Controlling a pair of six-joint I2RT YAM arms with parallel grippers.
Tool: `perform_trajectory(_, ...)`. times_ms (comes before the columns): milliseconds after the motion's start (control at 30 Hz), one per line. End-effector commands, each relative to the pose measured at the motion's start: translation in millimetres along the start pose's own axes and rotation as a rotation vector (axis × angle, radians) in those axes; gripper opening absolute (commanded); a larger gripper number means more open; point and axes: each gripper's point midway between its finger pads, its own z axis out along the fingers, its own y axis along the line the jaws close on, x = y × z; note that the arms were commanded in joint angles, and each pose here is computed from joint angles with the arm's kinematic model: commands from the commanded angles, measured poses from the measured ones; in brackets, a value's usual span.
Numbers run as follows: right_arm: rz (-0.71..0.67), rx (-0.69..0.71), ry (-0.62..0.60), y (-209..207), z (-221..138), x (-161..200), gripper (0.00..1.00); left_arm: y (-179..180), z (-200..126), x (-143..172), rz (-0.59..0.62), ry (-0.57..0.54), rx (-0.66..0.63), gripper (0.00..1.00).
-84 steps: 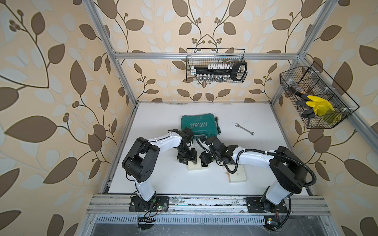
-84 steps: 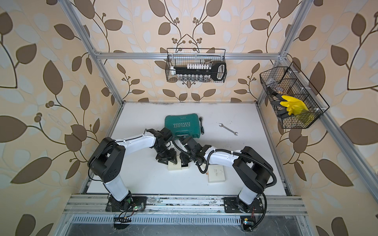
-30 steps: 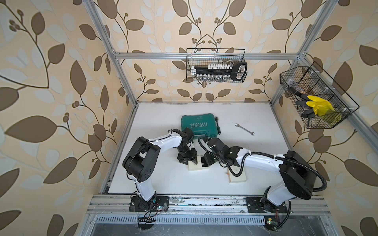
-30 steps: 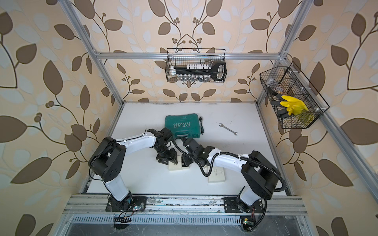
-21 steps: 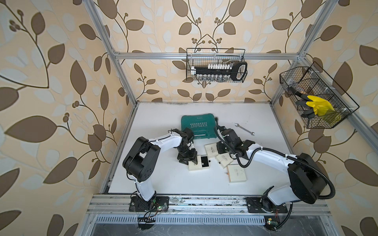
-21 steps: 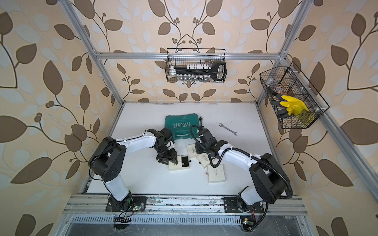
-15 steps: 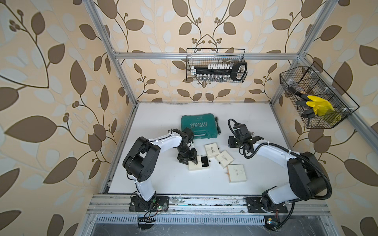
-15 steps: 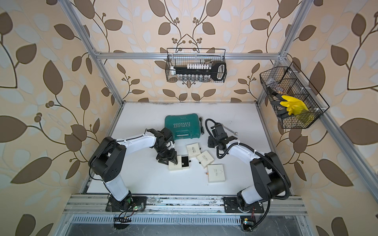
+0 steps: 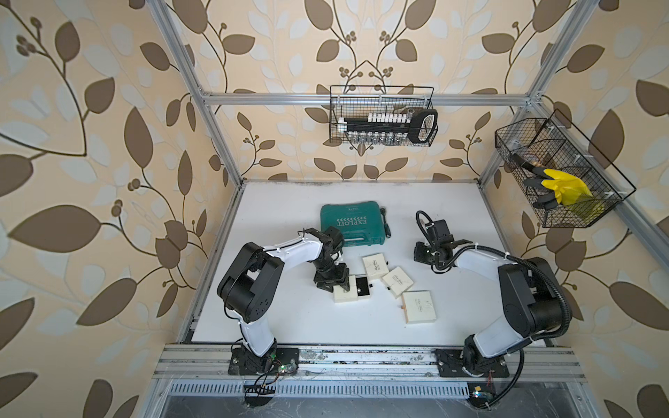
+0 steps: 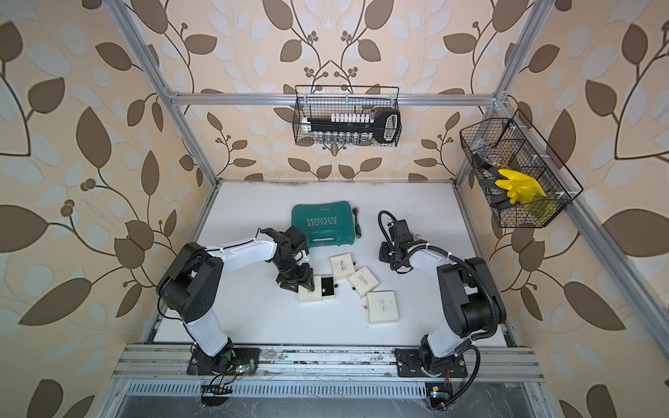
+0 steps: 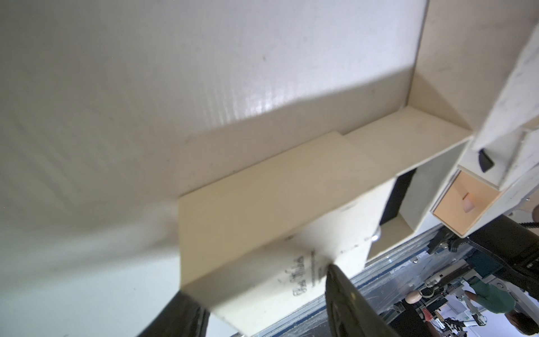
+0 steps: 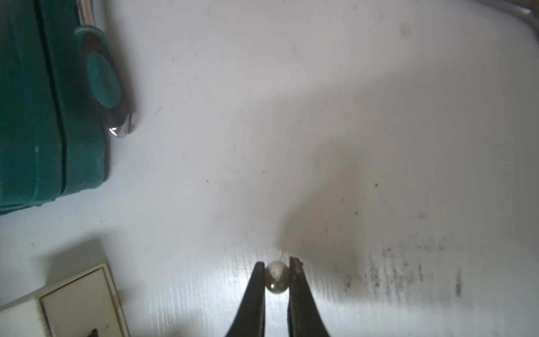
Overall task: Take out the earrings from the drawer-style jewelry box
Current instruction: Place the earring at the center of the board.
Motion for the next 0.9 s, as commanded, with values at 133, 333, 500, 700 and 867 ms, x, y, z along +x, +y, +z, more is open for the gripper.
perform_trajectory(133,-0.011,0.059,0.072,-14.9,6.1,14.5,0.21,5.8,-0.1,1.3,-0.005,0.005,-0.053,0.64)
perform_trajectory(333,-0.005,0.051,0.092,-14.3,9.5,19.3,0.28,5.8,-0.2,-0.1,-0.002,0.009,-0.058,0.65)
perform_trajectory(500,-0.004,0.011,0.083,-6.0,2.9,16.2,0.34,4.5,-0.2,0.1,-0.001,0.010,-0.050,0.65)
perform_trajectory(700,-0.041,-0.044,0.018,12.3,-24.9,7.1,0.36,7.4,2.5,1.8,-0.003,0.018,-0.056,0.65)
perform_trajectory(867,-0.232,-0.191,-0.006,70.0,-57.1,27.0,0.36,9.7,4.4,3.0,-0.003,0.017,-0.062,0.65)
